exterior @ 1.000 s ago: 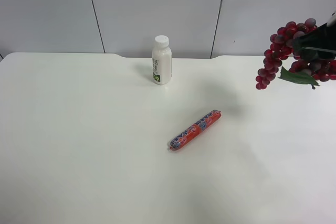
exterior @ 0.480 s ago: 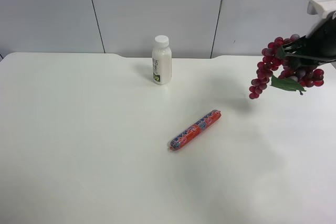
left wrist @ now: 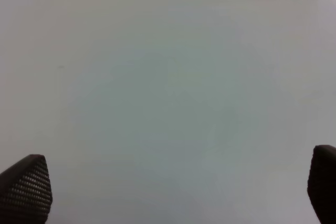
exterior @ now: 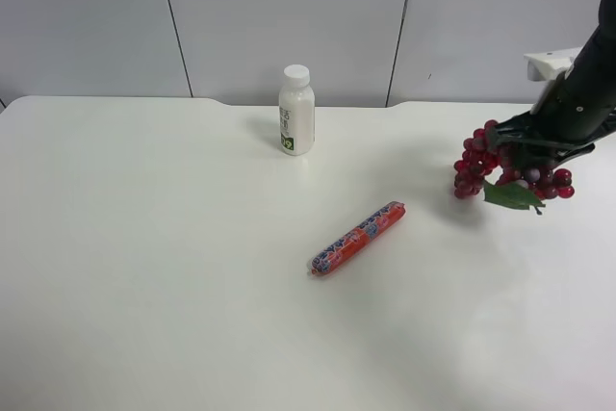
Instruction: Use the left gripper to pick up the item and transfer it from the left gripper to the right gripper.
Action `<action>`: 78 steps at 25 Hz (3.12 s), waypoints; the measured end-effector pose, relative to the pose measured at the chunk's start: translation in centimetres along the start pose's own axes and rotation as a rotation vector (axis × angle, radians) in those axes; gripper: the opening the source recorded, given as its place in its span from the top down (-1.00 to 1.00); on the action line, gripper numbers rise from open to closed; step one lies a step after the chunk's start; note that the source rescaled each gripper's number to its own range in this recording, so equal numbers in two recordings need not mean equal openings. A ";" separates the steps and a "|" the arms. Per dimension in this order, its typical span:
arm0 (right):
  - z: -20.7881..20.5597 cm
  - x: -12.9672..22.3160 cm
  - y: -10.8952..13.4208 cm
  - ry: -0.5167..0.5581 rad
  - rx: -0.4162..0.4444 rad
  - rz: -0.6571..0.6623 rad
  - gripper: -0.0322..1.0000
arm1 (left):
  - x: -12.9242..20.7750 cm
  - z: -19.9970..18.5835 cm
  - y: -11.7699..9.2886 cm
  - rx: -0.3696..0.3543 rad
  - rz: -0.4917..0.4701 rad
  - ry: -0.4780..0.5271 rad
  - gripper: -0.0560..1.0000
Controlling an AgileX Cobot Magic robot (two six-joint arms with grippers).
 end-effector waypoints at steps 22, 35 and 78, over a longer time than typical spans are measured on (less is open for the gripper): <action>2.3 1.5 0.7 0.187 -0.073 0.005 0.29 | 0.0 0.0 0.0 0.000 0.000 0.000 -1.00; 2.2 1.5 0.7 0.188 -0.071 0.024 -1.00 | 0.0 0.0 0.0 0.000 0.000 0.000 -1.00; -25.1 14.4 4.9 -0.489 0.143 0.044 -1.00 | 0.0 0.0 0.0 0.000 0.000 0.000 -1.00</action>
Point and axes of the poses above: a point on each arm's last joint axis where the gripper is mounted, z pointing out along that axis toward the gripper, y along the wrist's bending axis when the last joint is at zero, x = y × z, the point moved 2 cm from there along z, pointing out along that axis toward the gripper, and after that the axes turned 13 degrees about -z, right-handed, at the moved point
